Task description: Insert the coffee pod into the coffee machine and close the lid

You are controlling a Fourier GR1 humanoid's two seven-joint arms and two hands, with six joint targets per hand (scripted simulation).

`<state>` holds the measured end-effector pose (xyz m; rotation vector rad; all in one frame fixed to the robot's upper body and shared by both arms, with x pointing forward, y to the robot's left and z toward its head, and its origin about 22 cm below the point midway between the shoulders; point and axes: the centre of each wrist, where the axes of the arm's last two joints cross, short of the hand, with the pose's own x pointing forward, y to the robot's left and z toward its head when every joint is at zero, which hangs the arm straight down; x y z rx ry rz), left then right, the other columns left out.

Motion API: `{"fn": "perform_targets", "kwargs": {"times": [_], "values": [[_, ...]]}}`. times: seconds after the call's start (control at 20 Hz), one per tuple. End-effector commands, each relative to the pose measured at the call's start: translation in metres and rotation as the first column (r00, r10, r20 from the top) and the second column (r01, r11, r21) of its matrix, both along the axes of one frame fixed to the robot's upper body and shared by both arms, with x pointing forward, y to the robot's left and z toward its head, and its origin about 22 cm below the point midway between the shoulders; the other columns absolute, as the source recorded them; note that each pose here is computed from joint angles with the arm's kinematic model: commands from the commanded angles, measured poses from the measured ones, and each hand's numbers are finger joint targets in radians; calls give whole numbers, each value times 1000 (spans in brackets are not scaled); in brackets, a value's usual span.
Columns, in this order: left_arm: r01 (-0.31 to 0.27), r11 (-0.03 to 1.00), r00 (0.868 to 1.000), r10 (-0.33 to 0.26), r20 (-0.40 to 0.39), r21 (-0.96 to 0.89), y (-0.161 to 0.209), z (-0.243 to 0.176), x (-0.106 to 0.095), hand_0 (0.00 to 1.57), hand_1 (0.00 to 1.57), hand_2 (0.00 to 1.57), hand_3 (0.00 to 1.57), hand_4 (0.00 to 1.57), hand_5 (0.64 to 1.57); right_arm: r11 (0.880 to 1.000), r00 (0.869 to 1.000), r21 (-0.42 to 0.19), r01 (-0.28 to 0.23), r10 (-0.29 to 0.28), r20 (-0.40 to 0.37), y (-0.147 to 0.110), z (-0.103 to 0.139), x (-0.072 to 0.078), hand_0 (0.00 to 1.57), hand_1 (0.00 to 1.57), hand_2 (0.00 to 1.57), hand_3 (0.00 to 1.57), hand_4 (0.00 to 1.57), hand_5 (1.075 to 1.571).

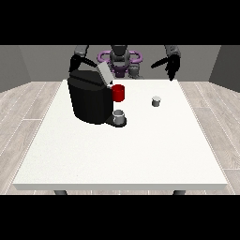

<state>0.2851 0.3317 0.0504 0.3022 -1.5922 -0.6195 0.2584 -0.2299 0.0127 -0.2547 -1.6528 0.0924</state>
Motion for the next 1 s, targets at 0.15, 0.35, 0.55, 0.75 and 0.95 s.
{"fn": "perform_targets", "kwargs": {"times": [0.15,0.35,0.55,0.75,0.95], "values": [[-55,987,998,60,-27,153,32,20,33,0,0,0,0,0,1571,994,994,57,-92,89,58,24,24,16,0,0,0,0,0,1571],[-15,978,999,22,-32,209,30,20,45,0,0,0,0,0,1571,999,996,-5,-54,54,72,29,13,26,0,0,0,0,0,1571],[-17,966,996,39,-84,257,31,18,57,0,0,0,0,0,1571,997,998,43,-65,64,20,33,19,33,0,0,0,0,0,1571],[-5,945,991,48,-123,328,26,-7,58,0,0,0,0,0,1571,997,997,30,-72,72,-9,29,-3,24,0,0,0,0,0,1571],[-25,938,999,37,-30,345,11,-17,69,261,261,589,247,0,1571,996,996,35,-82,82,26,47,25,46,0,0,0,0,0,1571]]}}
